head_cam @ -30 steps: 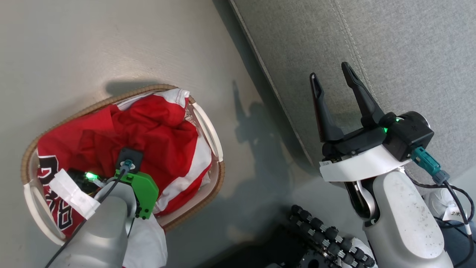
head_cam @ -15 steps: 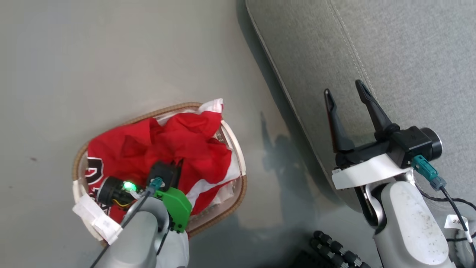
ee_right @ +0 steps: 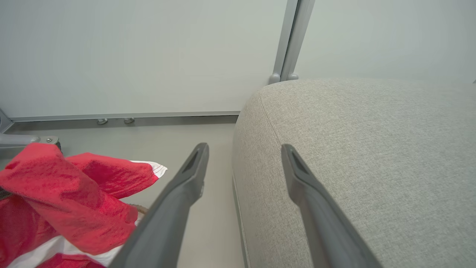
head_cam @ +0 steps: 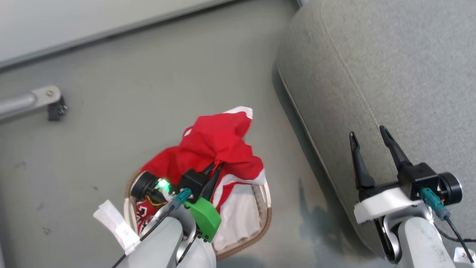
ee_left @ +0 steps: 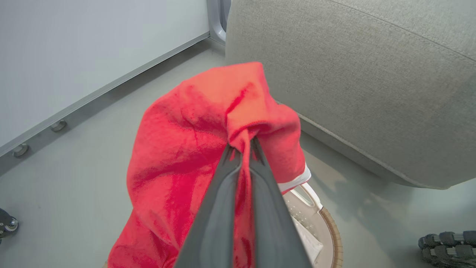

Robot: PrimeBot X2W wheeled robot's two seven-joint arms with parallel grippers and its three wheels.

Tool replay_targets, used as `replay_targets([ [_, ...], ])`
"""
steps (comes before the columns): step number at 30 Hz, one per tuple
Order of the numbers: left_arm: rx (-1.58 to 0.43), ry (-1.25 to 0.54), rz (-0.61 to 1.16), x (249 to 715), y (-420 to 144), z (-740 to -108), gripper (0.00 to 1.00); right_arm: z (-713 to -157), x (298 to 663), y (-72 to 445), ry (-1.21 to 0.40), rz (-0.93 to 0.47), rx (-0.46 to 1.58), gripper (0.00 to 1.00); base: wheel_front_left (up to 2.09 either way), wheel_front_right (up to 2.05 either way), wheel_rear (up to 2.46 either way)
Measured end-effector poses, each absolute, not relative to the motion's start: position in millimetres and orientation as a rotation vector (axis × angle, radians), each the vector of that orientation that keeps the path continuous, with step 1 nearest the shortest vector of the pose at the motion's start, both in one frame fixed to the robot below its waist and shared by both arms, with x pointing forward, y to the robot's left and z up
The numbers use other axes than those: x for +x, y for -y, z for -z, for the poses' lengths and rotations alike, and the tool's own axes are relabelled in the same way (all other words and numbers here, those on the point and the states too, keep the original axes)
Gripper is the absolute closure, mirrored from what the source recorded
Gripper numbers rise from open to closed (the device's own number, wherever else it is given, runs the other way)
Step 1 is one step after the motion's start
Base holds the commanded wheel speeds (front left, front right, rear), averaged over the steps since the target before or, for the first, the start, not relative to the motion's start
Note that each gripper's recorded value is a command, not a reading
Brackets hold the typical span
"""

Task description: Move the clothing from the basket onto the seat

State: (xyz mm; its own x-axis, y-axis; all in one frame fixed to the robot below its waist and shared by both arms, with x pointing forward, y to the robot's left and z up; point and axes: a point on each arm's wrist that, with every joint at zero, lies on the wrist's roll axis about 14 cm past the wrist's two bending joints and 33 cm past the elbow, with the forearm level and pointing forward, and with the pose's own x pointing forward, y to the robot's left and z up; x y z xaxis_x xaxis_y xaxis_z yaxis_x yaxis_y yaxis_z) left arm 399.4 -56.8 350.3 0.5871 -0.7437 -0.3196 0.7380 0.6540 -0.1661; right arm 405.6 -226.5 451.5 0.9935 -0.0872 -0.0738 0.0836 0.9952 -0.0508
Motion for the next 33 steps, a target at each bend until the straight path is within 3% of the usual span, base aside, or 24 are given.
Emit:
replay_targets([
  [20,0.365,0.181,0.999,436.5,62.1,-602.9,1.00,-537.7,380.9,180.5,0.171,-0.042,-0.043,0.00,0.00,0.00,0.00],
  [33,0.481,0.319,1.015,434.8,75.8,-663.1,1.00,-547.4,384.7,111.8,0.203,-0.251,-0.116,0.00,0.00,0.00,0.00],
])
